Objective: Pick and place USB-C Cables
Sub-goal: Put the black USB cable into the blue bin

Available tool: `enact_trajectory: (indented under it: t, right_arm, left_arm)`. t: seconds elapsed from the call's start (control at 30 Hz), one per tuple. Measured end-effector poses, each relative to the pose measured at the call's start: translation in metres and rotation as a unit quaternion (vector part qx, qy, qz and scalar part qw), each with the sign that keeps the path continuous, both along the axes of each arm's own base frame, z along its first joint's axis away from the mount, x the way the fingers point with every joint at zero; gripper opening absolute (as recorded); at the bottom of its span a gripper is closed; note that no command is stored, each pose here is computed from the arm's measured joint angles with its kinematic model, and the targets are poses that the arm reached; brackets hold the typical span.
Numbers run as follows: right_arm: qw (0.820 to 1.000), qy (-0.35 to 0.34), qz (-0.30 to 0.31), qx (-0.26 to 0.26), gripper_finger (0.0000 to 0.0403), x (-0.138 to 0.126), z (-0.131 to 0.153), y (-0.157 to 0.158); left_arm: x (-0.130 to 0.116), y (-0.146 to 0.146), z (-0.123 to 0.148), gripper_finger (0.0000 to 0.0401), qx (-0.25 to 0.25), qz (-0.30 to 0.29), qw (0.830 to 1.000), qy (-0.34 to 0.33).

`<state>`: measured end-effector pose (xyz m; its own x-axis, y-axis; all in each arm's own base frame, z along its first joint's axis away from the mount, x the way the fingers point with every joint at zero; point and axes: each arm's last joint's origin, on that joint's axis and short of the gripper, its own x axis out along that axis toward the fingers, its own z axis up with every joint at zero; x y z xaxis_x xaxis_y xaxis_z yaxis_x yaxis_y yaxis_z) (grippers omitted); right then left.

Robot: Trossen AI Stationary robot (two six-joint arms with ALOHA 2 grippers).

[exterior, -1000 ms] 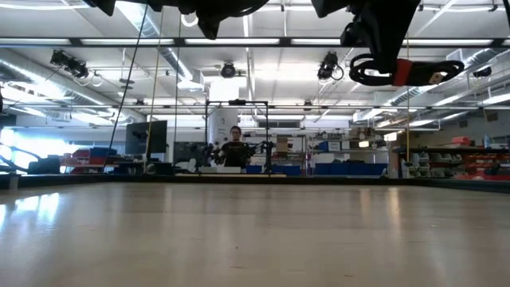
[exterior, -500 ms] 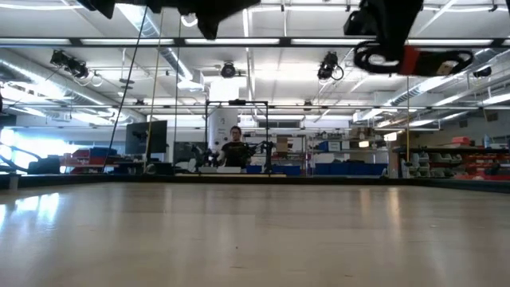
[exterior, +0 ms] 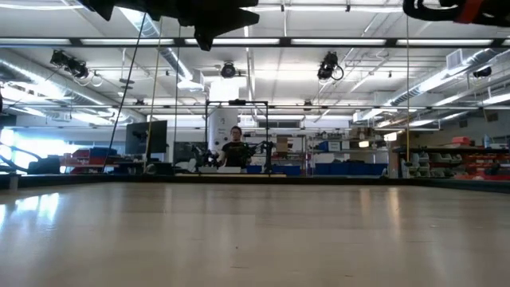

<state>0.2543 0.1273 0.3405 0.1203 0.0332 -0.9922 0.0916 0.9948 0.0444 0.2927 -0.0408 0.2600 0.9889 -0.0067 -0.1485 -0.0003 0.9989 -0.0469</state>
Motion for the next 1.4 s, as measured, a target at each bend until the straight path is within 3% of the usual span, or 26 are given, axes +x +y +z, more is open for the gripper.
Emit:
enact_trajectory:
  t: [0.3, 0.63, 0.83, 1.03, 1.17, 1.4]
  right_arm:
    - [0.988, 0.027, -0.15, 0.002, 0.0025, -0.024, -0.005, 0.028]
    - [0.958, 0.085, -0.267, -0.054, 0.0025, -0.07, -0.056, 0.068]
    - [0.958, 0.084, -0.262, -0.076, 0.0026, -0.079, -0.084, 0.072]
    - [0.948, 0.142, -0.263, -0.113, 0.0069, -0.092, -0.123, 0.06]
    - [0.944, 0.149, -0.265, -0.131, 0.0077, -0.098, -0.14, 0.054]
    - [0.954, 0.127, -0.232, -0.142, 0.0107, -0.098, -0.144, 0.053]
  left_arm:
    - [0.0, 0.0, 0.001, 0.0172, -0.023, 0.001, 1.0, -0.001]
    - [0.0, -0.001, 0.001, 0.0172, -0.052, 0.003, 0.999, -0.002]
    - [-0.002, -0.009, -0.002, 0.0172, -0.052, -0.01, 0.998, 0.019]
    - [-0.006, -0.02, -0.011, 0.0172, -0.062, -0.006, 0.996, 0.064]
    - [-0.009, -0.027, -0.014, 0.0172, -0.068, -0.007, 0.995, 0.077]
    - [-0.014, -0.036, -0.023, 0.0172, -0.102, -0.007, 0.986, 0.13]
